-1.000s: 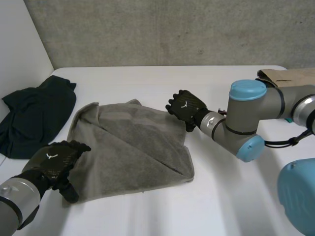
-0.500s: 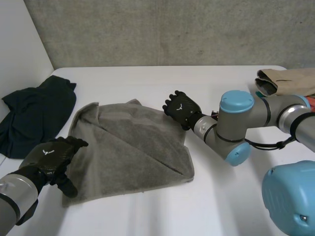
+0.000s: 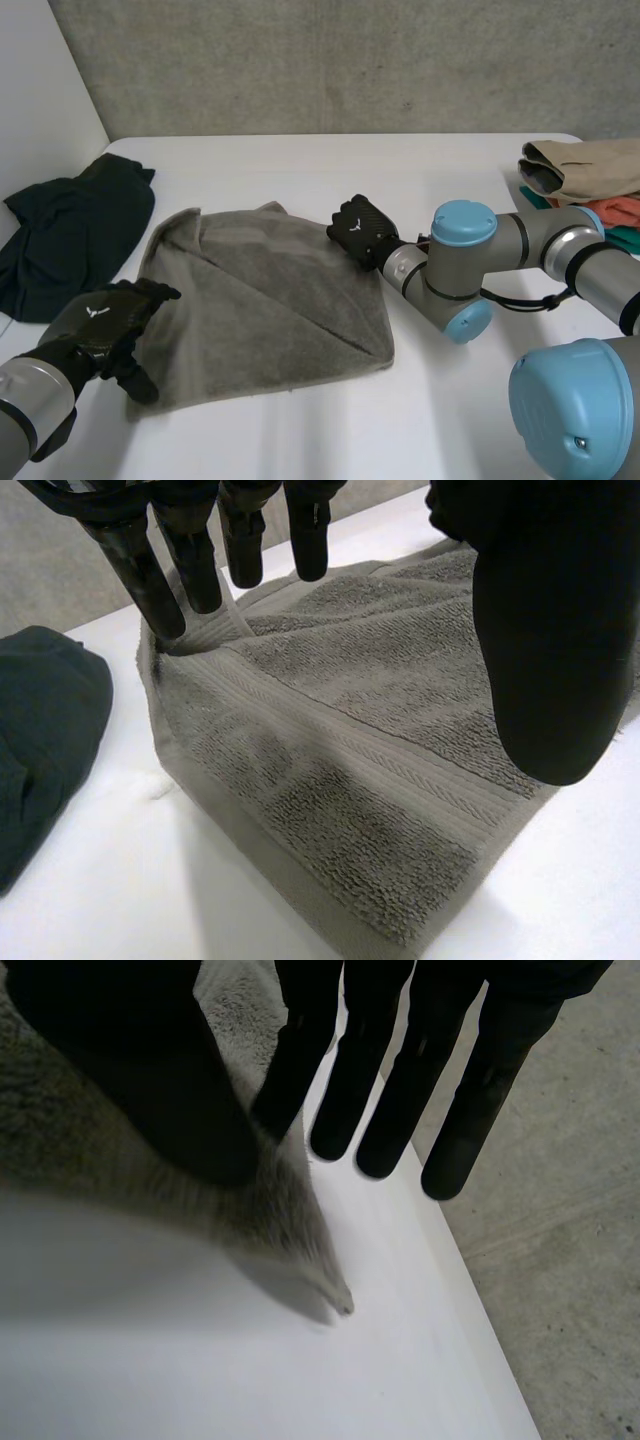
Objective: Fold the laundry.
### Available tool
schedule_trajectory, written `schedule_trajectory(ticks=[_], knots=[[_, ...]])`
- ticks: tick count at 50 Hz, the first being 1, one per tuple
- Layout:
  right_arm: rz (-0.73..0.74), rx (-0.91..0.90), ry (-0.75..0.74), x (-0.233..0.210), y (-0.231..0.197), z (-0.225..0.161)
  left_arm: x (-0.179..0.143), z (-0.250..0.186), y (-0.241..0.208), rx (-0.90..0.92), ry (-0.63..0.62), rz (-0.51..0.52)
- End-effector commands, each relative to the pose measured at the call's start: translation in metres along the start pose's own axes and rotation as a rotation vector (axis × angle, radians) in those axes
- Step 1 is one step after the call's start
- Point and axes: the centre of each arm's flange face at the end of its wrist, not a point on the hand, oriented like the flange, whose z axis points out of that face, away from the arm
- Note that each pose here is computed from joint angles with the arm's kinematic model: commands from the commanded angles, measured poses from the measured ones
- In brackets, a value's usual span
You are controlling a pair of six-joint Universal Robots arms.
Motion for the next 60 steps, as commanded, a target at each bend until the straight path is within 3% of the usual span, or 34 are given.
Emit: schedule_trajectory(ticks=[1,8,15,28,60], knots=[[0.027,-0.004,0.076,0.034,-0.013,-0.005,0.002,-0.001,0.004,-0.017,0.009,0.003],[0.257,0.053,0.223,0.099,-0.044,-0.032,0.003,0.004,0.011,-0.051,0.017,0.018],[0.260,-0.034,0.247,0.120,-0.044,-0.074,0.005,0.018,0.025,-0.133,0.052,0.088],[0.253,-0.288,0.260,0.118,-0.017,-0.126,0.004,0.043,0.040,-0.189,0.079,0.166],[0.287,-0.286,0.197,0.086,-0.006,-0.137,-0.005,0.077,0.037,-0.017,-0.020,0.232]])
